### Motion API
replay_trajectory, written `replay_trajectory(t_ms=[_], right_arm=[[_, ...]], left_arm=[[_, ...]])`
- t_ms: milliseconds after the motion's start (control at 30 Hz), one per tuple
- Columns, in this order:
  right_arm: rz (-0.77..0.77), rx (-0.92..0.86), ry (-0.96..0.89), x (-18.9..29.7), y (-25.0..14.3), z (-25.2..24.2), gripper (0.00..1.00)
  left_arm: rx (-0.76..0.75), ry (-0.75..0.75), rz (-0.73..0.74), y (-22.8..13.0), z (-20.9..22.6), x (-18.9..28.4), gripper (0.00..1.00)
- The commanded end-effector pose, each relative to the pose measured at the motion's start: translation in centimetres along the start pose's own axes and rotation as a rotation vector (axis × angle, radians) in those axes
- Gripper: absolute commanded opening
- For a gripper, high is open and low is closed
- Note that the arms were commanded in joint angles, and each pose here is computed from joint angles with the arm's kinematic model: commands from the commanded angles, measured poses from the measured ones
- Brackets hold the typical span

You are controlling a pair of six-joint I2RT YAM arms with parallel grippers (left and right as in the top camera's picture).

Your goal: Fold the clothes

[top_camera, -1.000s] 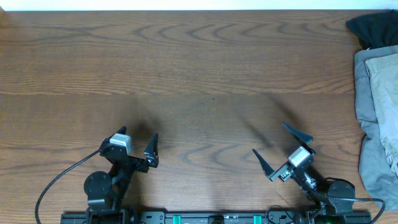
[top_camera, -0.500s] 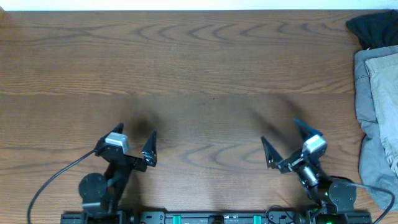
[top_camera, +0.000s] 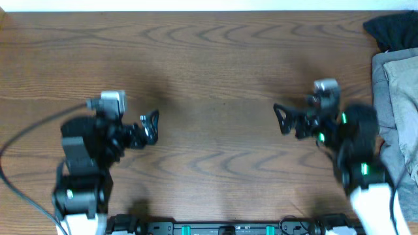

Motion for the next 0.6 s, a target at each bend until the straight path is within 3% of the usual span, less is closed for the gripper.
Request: replay_trajectory(t_ms=[0,167,267,567], right_arm=[[0.103,-0.004,-0.029,-2.4,2.9,-0.5,0.99],[0.345,-0.099,-0.03,-6.4,2.6,-1.8,0.99],[0.405,-0.13,-0.069,-8.0,2.1,-3.3,0.99],[0.291,-0.305,-0.585,-6.2,9.5,-12.7,0.99]], left_arm=[[0.024,0.009,0.042,2.5,0.2,-0.3,0.98],[0.079,-0.056,0.11,2.7,0.0,-1.5,0.98],[0.087,-0.082,0.129,2.4,-0.2,-1.6,0.98],[0.093,-0.079,0.177,1.6,-0.1,-1.7,0.98]])
Point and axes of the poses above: each gripper's point midway between its finger pads, its own x axis back along the fingers, its own z axis along the line the jaws close on, y = z × x, the point moved 8 cm from there along x, back along the fingers, and after that the axes turned 6 degrees about -x, right-handed, at the moved point
